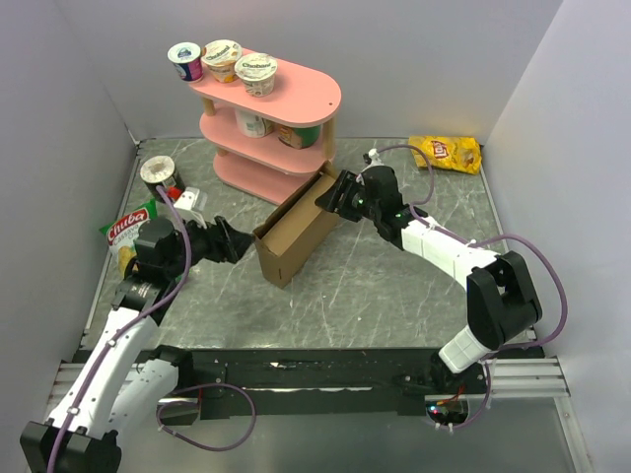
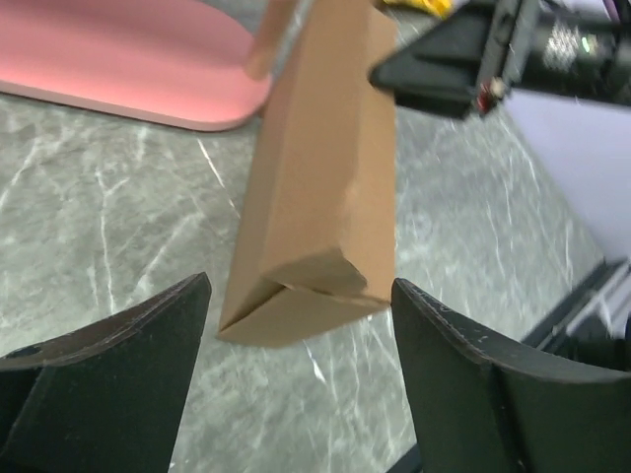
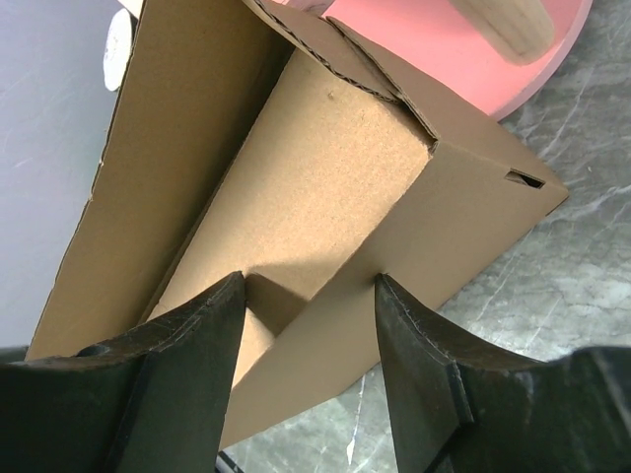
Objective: Fold the paper box
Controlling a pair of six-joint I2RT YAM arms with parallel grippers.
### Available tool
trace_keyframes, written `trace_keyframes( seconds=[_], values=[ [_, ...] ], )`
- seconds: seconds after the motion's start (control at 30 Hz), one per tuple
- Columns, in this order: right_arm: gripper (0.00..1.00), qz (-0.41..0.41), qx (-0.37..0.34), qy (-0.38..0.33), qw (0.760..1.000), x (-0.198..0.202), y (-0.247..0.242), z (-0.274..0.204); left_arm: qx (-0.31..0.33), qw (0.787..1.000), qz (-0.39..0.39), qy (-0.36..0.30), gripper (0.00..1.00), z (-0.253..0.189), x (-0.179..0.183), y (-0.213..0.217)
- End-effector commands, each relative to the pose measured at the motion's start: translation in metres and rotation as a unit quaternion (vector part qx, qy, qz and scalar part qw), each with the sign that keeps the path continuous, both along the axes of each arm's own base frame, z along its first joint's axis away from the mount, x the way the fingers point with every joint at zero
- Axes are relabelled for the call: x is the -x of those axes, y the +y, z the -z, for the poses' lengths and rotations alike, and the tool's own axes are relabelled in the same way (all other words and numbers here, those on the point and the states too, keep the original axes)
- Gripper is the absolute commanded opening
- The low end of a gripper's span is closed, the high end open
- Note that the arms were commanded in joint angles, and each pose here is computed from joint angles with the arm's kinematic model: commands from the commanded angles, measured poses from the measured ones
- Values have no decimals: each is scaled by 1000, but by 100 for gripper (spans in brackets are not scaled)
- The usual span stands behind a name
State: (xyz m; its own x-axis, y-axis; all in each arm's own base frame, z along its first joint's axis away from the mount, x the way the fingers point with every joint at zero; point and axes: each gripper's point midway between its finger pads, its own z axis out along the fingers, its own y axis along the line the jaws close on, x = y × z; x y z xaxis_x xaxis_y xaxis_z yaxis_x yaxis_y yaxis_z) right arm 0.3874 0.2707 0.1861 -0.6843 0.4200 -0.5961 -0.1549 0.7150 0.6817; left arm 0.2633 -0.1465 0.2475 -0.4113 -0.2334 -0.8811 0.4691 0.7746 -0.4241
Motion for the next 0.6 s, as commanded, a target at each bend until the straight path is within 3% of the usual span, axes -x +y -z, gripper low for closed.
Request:
trace_keyframes(
  seconds=[0.0,0.1,0.37,0.43,0.57],
  values=[
    [61,-14,-13,-39,999,-13,7,-19,-22,997,71,-33,81,-10,16,-12],
    [60,-19,-15,-41,999,-12,9,-21,-29,996,77,-31,81,-7,11,-14],
    [61,-24,-12,-43,999,-10,9,-19,-59,992,105,-41,68,-7,-1,-19],
    [61,-26,-14,-42,999,-10,10,-18,-66,991,107,-47,61,-9,-4,-19],
    [61,-32,-18,-41,998,-8,11,-17,-58,989,122,-55,58,-13,-9,-26]
  ],
)
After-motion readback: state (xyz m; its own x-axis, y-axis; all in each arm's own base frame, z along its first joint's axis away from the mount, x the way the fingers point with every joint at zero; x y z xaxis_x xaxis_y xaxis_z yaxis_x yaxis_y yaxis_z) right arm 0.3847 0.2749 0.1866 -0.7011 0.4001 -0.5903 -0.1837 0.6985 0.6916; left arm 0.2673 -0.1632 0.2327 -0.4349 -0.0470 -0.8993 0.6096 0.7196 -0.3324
